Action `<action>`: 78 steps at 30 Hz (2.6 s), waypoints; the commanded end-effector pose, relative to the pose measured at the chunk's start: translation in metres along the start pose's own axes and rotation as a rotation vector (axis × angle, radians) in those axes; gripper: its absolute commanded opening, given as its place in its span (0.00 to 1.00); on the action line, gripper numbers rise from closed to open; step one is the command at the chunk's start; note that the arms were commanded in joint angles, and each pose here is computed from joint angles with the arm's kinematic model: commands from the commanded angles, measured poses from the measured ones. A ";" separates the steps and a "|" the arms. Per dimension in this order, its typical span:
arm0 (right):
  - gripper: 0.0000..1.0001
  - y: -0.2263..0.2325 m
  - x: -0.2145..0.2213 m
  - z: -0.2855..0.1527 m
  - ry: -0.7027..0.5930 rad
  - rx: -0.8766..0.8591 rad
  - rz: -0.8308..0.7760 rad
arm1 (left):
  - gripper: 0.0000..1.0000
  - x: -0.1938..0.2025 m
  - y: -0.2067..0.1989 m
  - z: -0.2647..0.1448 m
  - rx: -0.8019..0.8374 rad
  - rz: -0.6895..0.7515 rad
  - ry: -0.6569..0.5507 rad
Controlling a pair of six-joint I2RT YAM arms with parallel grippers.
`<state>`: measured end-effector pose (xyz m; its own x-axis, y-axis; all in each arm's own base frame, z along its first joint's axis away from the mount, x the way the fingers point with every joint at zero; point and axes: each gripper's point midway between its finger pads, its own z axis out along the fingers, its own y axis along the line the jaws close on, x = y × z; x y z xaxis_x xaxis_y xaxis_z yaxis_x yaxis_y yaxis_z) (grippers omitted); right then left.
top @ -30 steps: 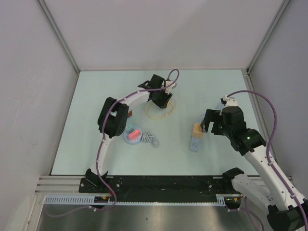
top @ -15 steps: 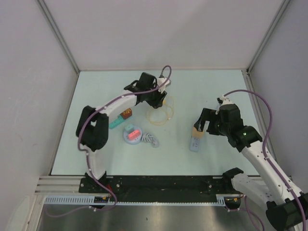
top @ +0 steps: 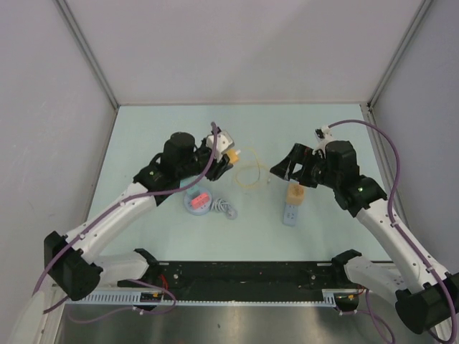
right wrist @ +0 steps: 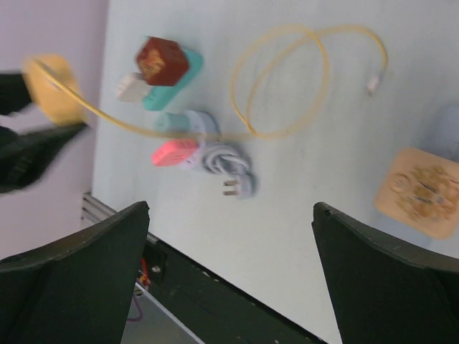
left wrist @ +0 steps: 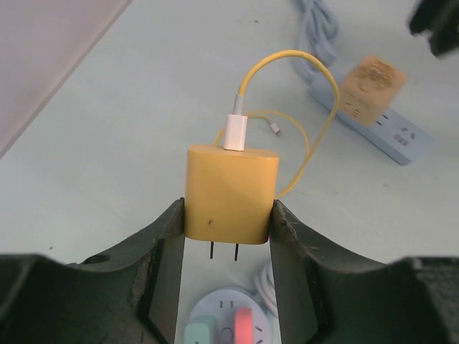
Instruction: Insert the plug
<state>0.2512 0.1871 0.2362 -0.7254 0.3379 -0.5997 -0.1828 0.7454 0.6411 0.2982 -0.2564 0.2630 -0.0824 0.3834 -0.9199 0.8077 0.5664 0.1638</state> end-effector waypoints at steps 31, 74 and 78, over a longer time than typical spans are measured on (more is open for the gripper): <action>0.60 0.130 0.022 0.017 0.191 -0.416 0.051 | 0.17 -0.031 -0.102 -0.022 0.262 0.107 -0.311; 0.00 -0.102 0.069 0.000 0.103 0.654 -0.087 | 0.95 0.026 -0.078 0.003 0.042 -0.128 -0.161; 0.00 -0.100 0.072 0.005 0.114 0.642 -0.088 | 0.93 0.043 -0.078 0.014 0.002 -0.146 -0.065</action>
<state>0.2093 0.1384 0.1221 -0.8304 0.2194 -0.5121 0.1582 0.9742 0.1608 0.2359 -0.2910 0.2191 -0.0815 0.2323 -0.9692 0.8246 0.5619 0.0653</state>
